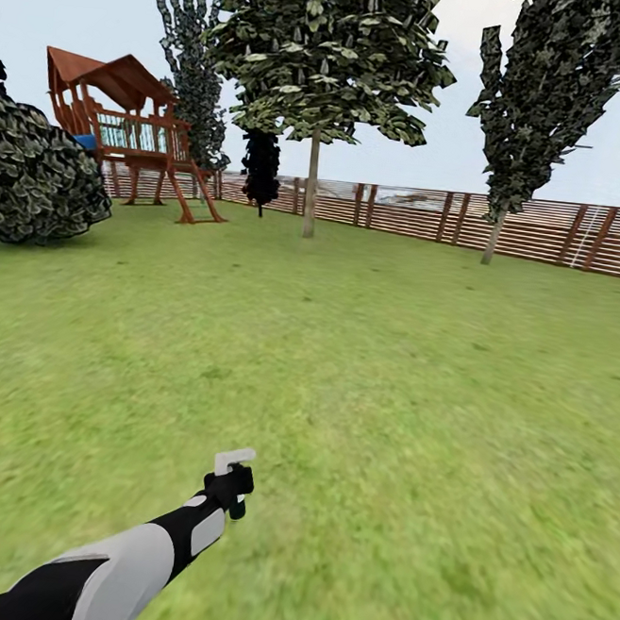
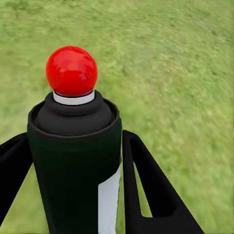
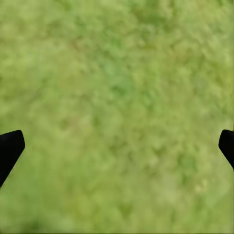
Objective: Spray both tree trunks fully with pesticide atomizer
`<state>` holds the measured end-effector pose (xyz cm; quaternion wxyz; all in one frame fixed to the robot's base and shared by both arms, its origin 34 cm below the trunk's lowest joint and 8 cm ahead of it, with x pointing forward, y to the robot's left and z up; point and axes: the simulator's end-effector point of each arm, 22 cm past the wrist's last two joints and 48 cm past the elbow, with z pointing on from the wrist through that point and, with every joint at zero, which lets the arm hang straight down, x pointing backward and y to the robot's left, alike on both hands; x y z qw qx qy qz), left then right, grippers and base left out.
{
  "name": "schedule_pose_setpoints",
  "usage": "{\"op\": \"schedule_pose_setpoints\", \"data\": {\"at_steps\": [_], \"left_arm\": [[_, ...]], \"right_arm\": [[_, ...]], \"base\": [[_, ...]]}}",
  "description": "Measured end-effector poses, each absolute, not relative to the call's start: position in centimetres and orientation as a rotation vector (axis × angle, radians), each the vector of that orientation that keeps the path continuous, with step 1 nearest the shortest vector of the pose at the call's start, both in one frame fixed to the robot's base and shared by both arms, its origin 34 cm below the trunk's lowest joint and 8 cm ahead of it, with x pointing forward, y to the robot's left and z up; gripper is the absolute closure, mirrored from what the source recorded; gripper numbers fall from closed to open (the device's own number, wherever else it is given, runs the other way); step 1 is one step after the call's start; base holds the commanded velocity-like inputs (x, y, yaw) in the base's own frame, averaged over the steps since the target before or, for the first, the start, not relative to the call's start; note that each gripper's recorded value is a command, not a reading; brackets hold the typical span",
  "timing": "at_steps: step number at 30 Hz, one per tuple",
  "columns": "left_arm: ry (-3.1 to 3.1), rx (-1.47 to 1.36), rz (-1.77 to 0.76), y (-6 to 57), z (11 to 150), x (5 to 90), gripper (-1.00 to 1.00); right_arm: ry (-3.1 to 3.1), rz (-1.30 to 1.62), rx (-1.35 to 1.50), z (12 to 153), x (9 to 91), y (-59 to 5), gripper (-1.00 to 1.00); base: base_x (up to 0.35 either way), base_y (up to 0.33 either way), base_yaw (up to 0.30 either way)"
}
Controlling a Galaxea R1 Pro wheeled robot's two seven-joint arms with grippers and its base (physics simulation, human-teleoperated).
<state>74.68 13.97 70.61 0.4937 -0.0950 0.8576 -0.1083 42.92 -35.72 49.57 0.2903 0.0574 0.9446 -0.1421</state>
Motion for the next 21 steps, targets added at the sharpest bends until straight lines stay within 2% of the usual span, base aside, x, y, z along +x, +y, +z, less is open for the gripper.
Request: {"op": "schedule_pose_setpoints", "data": {"at_steps": [21], "left_arm": [[2.080,-0.230,-0.263,13.97,70.61,74.67,1.00]], "right_arm": [[2.520,-0.377,0.153,49.55,42.93,-35.60,-1.00]], "base": [[0.350,0.000,-0.009]]}}
